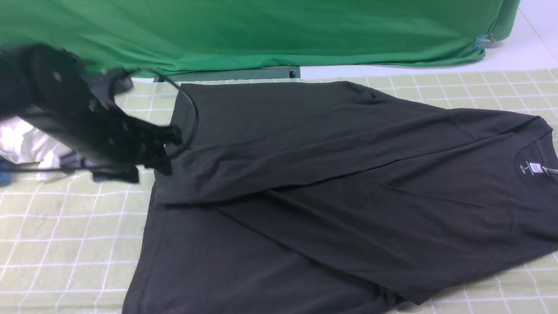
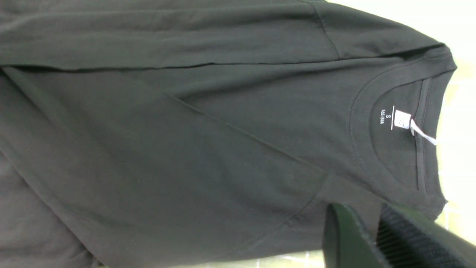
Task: Fold a long-sleeved shirt over a green coffee tablecloth.
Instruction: 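Grasp the near edge of the shirt at its hem and shoulder corners, then fold the black garment in half by bringing its near edge over to the far edge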
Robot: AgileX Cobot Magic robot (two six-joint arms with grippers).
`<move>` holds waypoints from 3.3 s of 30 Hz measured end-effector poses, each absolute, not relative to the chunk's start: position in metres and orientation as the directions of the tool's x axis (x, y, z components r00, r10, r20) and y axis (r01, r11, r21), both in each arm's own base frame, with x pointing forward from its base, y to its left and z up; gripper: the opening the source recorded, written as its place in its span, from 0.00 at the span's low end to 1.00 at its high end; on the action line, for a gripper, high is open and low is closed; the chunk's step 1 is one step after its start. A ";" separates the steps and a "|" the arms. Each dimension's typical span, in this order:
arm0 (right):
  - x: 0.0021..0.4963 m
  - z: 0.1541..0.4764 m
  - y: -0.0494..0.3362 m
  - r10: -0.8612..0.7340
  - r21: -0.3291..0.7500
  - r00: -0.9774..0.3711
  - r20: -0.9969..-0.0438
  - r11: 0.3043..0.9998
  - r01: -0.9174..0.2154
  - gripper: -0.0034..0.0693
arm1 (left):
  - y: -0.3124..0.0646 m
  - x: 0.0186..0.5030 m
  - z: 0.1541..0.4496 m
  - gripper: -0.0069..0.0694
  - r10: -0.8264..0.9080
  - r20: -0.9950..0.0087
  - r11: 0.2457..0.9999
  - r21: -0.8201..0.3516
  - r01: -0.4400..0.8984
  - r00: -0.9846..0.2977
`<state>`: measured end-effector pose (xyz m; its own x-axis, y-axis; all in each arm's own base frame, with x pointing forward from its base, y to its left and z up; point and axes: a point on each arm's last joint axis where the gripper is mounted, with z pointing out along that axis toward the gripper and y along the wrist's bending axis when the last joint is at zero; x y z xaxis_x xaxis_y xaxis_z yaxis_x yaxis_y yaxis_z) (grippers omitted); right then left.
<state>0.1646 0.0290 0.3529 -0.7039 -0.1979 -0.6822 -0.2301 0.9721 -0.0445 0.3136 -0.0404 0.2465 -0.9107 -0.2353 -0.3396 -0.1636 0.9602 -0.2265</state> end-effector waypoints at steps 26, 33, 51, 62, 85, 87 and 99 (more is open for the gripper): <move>0.165 0.328 0.029 -0.203 -0.042 -0.732 -0.651 0.972 -0.232 0.28 | -0.040 0.195 0.157 0.64 -0.226 0.064 0.944 -0.232 -0.235 -0.972; 0.165 0.329 0.029 -0.203 -0.042 -0.731 -0.651 0.972 -0.232 0.29 | -0.042 0.197 0.154 0.54 -0.219 0.065 0.940 -0.252 -0.229 -0.973; 0.169 0.266 0.102 -0.553 0.026 -0.685 -0.473 0.769 -0.639 0.55 | -0.041 0.193 0.192 0.11 -0.121 -0.049 0.956 -0.276 -0.103 -0.991; 0.184 0.175 0.165 -0.869 -0.177 -0.481 -0.120 0.495 -0.850 0.56 | -0.037 0.195 0.191 0.11 -0.086 -0.081 0.971 -0.231 -0.066 -0.993; 0.195 0.160 0.179 -0.890 -0.171 -0.457 -0.002 0.450 -0.876 0.11 | -0.037 0.187 0.205 0.11 -0.080 -0.128 0.970 -0.239 -0.048 -0.989; 0.191 0.163 0.178 -0.891 -0.168 -0.452 0.025 0.442 -0.881 0.11 | -0.037 0.182 0.211 0.11 -0.074 -0.135 0.969 -0.244 -0.039 -0.988; 0.155 0.190 0.181 -0.877 -0.091 -0.477 0.058 0.471 -0.878 0.11 | -0.038 0.150 0.231 0.11 -0.039 -0.071 0.961 -0.277 -0.017 -0.997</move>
